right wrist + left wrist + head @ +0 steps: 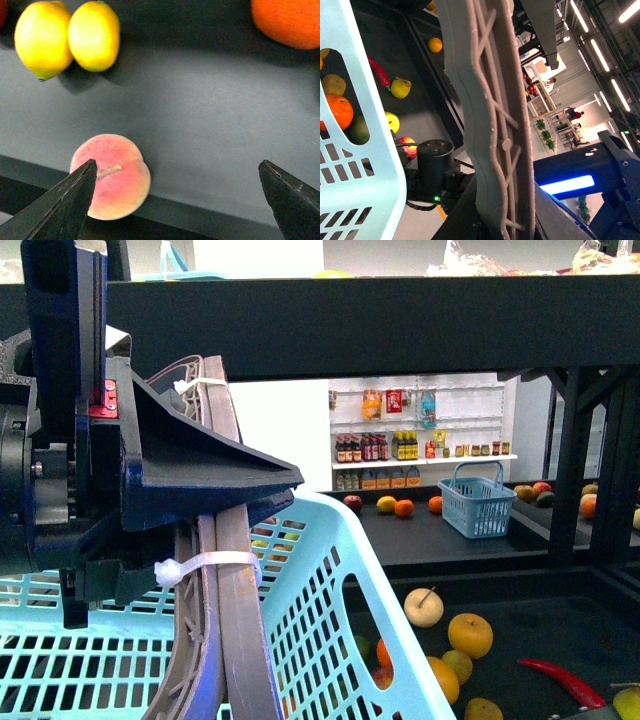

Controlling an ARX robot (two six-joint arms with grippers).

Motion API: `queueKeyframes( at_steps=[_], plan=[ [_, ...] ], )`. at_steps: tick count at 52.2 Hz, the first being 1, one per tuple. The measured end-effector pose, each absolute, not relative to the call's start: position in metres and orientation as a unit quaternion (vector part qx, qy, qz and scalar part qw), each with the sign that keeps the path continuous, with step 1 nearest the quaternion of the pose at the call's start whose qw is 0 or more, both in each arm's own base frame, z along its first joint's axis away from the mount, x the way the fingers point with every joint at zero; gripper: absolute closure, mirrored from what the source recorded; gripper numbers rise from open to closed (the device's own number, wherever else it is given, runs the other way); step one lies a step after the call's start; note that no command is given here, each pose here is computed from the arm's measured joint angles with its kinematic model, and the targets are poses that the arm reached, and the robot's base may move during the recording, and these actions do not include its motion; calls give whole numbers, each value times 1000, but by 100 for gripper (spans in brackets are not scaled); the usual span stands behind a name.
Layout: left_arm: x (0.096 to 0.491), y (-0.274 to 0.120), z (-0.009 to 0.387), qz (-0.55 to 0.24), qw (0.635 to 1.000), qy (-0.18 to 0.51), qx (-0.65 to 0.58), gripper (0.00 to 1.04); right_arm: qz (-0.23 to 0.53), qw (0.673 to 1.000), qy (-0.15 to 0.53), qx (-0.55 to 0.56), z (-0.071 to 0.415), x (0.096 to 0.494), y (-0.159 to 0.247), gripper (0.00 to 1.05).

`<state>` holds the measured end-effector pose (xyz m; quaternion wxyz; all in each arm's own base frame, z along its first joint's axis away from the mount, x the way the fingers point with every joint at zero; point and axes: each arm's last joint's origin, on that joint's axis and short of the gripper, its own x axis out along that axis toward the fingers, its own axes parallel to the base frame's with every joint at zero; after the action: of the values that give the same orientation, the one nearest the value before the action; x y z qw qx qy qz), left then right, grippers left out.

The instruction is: Pick lemon from shelf

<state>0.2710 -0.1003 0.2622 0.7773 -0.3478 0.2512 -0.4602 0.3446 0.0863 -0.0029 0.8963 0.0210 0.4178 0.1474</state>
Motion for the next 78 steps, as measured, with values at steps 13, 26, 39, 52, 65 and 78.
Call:
queueKeyframes(
  at_steps=[13, 26, 39, 52, 65, 78],
  plan=[
    [271, -100, 262, -460, 777, 251, -348, 95, 188, 892, 409, 34, -16, 359, 106, 7],
    [271, -100, 262, -460, 777, 251, -348, 95, 225, 888, 400, 16, -35, 369, 132, 7],
    [271, -100, 262, -461, 777, 251, -348, 95, 256, 888, 382, -6, -53, 376, 166, 7],
    [271, -100, 262, -460, 778, 251, -348, 95, 235, 898, 371, -39, -80, 379, 176, 7],
    [271, -100, 262, -460, 778, 251, -348, 95, 235, 901, 361, -58, -91, 386, 179, 7],
    [271, -100, 262, -460, 777, 251, -348, 95, 239, 903, 349, -75, -105, 391, 184, 7]
  ],
)
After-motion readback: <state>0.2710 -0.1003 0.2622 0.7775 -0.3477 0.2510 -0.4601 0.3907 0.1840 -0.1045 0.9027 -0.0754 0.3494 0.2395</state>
